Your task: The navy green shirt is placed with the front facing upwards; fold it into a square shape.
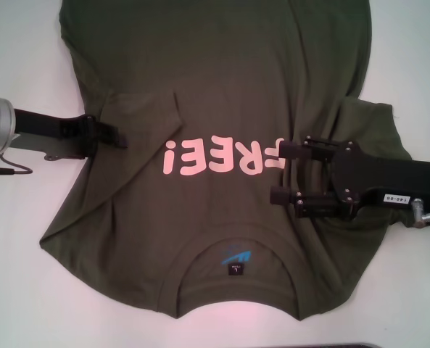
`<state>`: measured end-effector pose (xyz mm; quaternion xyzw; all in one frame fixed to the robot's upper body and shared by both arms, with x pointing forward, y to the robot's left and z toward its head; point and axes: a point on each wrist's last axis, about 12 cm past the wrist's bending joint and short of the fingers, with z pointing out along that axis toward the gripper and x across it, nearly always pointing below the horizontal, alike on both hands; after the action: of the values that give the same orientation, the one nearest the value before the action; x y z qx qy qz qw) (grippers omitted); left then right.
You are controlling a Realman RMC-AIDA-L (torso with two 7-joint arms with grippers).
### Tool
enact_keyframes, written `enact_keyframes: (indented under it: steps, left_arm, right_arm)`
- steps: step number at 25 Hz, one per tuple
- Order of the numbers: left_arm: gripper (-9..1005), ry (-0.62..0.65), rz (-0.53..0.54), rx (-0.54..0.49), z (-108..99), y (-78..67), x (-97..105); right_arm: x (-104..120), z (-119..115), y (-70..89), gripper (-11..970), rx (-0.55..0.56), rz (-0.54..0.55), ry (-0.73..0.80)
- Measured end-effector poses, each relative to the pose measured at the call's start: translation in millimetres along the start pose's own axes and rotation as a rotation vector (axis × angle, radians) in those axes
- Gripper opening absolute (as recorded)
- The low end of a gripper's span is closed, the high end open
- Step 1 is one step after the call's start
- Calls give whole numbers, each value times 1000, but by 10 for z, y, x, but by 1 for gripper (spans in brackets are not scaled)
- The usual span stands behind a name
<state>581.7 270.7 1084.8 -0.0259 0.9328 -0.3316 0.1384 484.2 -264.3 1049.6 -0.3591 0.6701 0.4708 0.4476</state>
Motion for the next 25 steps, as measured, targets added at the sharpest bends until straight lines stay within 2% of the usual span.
enact_keyframes:
  steps: [4, 15, 18, 21, 25]
  left_arm:
    - [506, 1, -6, 5, -4, 9, 13]
    - [87, 36, 8, 40, -26, -48, 33]
    - [44, 49, 14, 55, -40, -71, 44]
    - [1, 70, 22, 116, -59, -130, 78]
    - [2, 85, 32, 184, -74, -195, 105]
  right_arm:
    - [4, 1, 2, 889, 0, 1, 0]
    - [15, -1, 6, 888, 1, 5, 2]
    - [16, -1, 3, 888, 3, 5, 3]
    - [9, -1, -3, 888, 5, 1, 4]
    - [-12, 12, -16, 888, 3, -5, 3]
